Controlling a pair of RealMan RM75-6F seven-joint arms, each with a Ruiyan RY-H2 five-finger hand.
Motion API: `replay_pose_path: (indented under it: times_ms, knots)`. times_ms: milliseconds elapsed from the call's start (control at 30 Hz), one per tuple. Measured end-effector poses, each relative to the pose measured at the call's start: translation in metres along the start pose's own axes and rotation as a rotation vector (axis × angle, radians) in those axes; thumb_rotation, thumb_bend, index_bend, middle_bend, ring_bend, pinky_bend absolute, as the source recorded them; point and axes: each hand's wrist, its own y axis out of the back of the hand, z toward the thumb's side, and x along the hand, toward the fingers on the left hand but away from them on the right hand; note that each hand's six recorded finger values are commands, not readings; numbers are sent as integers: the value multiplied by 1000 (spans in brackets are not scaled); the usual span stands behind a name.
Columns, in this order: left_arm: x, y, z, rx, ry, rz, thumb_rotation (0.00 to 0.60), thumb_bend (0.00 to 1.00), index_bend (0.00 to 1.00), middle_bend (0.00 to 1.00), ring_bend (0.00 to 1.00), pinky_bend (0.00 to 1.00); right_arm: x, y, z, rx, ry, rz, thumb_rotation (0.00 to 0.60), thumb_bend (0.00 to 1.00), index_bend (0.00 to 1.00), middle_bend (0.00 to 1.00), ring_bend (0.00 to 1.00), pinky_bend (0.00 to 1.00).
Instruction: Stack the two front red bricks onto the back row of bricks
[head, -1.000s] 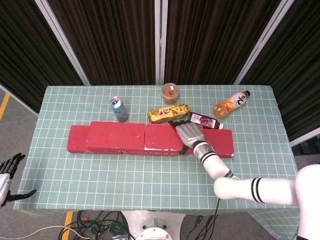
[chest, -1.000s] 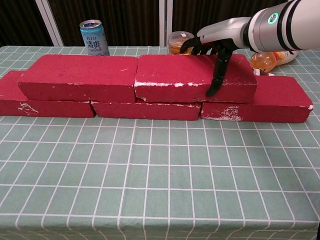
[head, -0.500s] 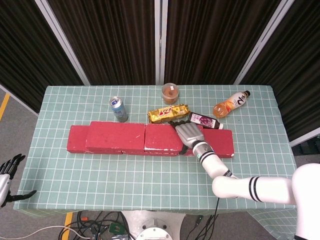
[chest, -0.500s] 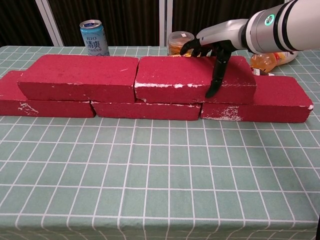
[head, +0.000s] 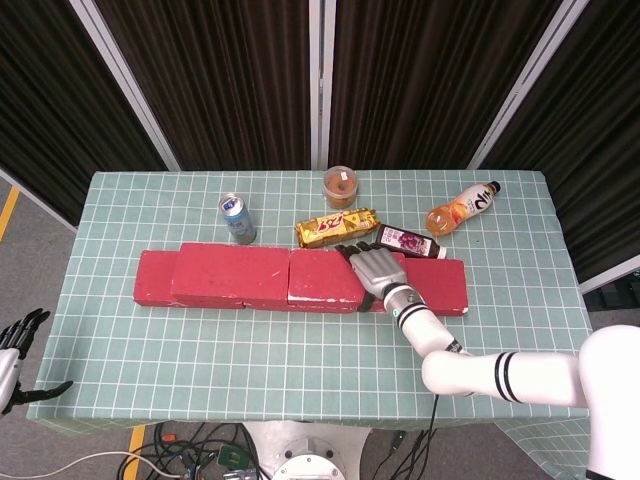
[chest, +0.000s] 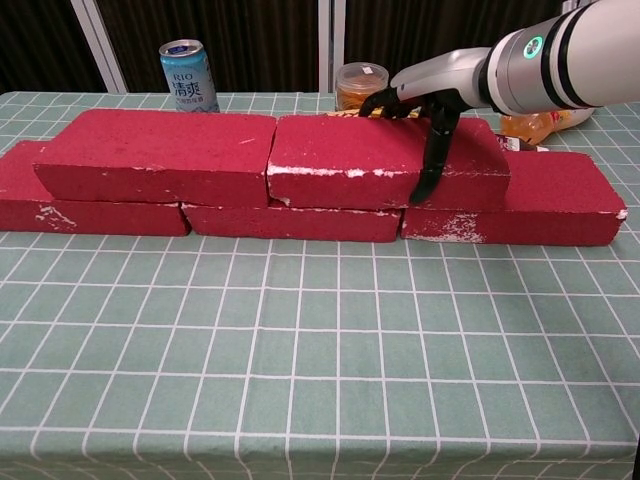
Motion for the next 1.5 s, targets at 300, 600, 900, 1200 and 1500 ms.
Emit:
replay_pose_path:
  times_ms: [300,600,900,1200,1500]
  knots:
    - [0,0,-1,-3,2,1,600,0,0,0,0,0,6,10,6,-38,43,-27,600,0,0,0,0,0]
    - [0,2,0,-1,-1,6,600,0,0,0,0,0,35,31,6,-57,83,-96,600,0,0,0,0,0]
    - [0,1,6,15,-11,8,600,0,0,0,0,0,79,59,-29,-30,58,-265,600,0,0,0,0,0]
    - [1,0,17,33,-26,-1,600,0,0,0,0,0,89,45,-89,12,-53,-312,600,0,0,0,0,0]
    - [2,-1,17,37,-20,-5,600,0,0,0,0,0,62,32,-134,18,-169,-302,600,0,0,0,0,0]
